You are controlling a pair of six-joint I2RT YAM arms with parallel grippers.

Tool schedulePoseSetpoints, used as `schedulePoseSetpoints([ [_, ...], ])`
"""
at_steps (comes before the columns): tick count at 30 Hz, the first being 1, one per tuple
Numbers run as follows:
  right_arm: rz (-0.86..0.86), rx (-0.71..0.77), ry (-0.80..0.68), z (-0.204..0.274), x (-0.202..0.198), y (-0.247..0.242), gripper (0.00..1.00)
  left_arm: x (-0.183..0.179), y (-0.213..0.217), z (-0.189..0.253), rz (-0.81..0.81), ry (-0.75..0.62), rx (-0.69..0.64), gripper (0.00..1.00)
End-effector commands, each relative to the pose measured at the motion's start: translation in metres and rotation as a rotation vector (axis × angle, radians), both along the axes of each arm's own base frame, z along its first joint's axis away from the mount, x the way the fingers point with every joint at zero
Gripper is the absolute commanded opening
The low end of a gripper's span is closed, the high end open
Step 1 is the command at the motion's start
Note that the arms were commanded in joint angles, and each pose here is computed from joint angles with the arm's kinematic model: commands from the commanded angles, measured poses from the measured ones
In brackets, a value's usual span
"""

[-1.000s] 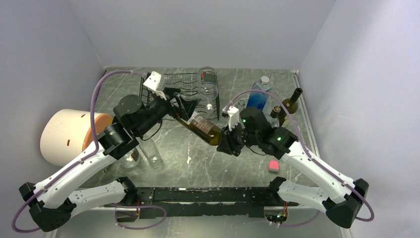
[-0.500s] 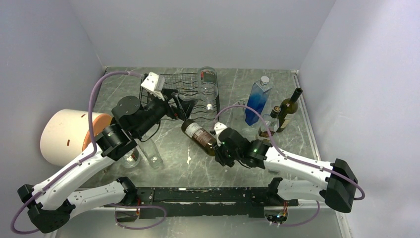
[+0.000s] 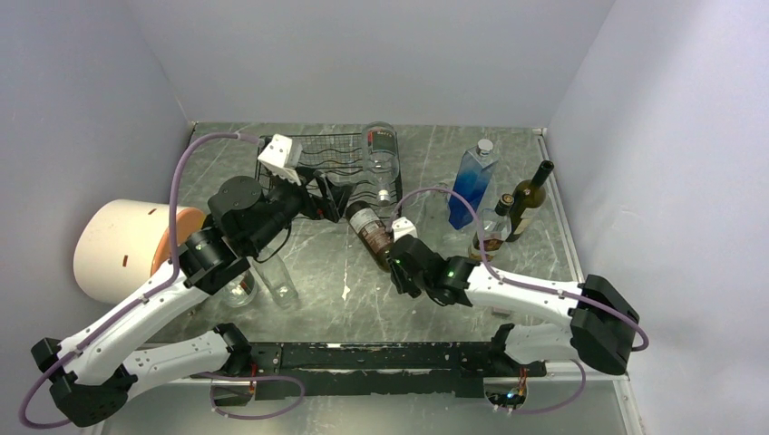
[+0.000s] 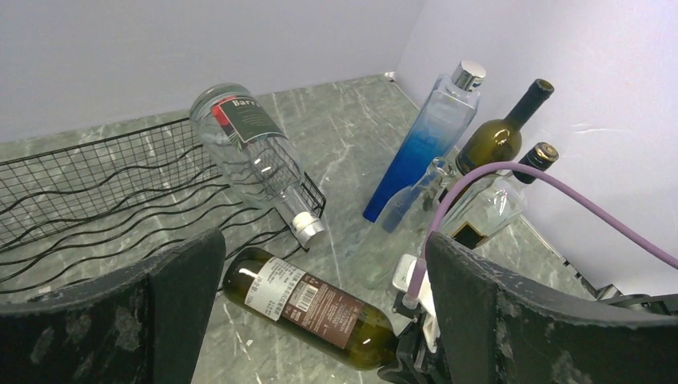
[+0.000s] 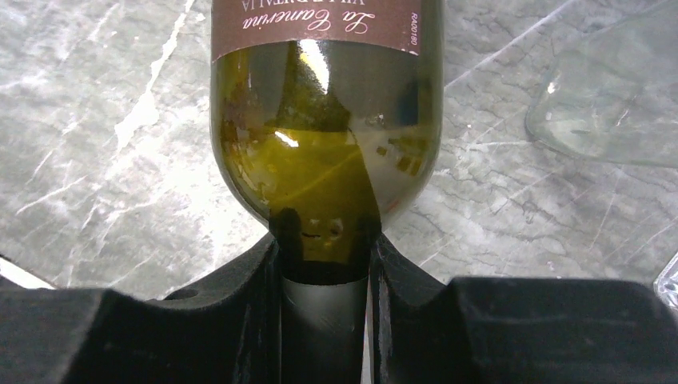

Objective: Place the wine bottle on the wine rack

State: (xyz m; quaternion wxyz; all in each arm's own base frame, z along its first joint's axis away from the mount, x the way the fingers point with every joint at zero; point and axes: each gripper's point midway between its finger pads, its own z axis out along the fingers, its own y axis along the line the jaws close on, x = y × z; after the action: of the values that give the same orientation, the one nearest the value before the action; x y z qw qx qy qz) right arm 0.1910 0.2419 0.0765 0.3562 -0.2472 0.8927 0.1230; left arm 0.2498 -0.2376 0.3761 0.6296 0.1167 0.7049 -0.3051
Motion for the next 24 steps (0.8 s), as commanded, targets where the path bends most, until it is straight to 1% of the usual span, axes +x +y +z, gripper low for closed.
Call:
schedulePoseSetpoints([
  [1,-0.095,0.130,-0.123,0.040,0.035,0.025,0.00,-0.002,0.012,0.003,0.039,-0.016,-0.001,0.99],
  [5,-0.144,0.122,-0.128,0.039,0.043,0.022,0.00,-0.001,0.013,0.001,0.041,-0.019,0.013,0.99],
  [12,-0.256,0.165,-0.144,0.038,0.066,0.016,0.00,0.001,0.010,-0.002,0.038,-0.009,0.040,0.99],
  [24,-0.361,0.179,-0.178,0.037,0.103,0.025,0.00,0.002,0.012,-0.004,0.047,0.003,0.068,0.99],
])
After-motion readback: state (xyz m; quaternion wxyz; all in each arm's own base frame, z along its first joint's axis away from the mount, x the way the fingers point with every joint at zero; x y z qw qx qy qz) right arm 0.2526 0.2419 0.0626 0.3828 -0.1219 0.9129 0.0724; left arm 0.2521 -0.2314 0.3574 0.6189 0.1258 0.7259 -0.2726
